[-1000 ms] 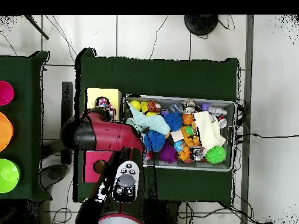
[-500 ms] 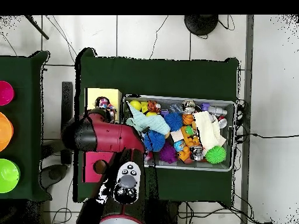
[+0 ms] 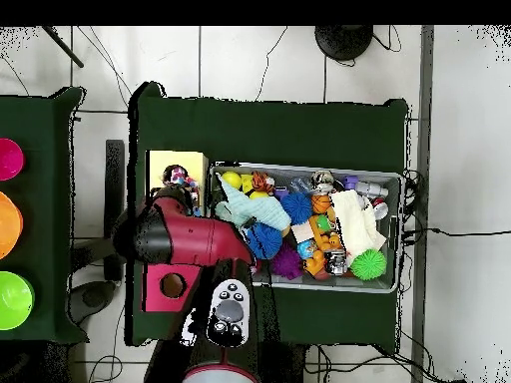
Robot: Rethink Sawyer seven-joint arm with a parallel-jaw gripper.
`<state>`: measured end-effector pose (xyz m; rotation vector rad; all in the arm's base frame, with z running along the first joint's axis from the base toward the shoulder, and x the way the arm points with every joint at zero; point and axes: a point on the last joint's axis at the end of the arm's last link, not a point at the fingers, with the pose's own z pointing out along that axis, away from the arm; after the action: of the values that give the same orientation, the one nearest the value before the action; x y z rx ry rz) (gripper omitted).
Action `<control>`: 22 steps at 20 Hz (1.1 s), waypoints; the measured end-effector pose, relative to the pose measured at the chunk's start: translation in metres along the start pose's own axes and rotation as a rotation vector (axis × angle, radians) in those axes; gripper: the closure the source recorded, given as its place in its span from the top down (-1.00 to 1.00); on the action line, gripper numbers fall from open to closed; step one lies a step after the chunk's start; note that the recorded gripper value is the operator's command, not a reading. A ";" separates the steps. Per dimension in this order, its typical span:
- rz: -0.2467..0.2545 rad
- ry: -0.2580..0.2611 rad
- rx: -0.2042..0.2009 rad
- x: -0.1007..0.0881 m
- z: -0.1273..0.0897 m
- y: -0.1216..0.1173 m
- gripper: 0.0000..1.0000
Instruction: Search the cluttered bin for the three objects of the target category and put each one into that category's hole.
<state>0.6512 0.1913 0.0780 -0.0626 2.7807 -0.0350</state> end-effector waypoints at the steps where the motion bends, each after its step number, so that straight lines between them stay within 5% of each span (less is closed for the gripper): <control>1: 0.000 -0.002 0.000 0.000 0.000 0.000 -1.00; 10: 0.004 -0.026 0.002 0.004 0.000 0.001 -1.00; 22: 0.080 -0.065 0.022 0.013 0.004 0.022 -1.00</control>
<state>0.6392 0.2123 0.0688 0.0518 2.7142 -0.0430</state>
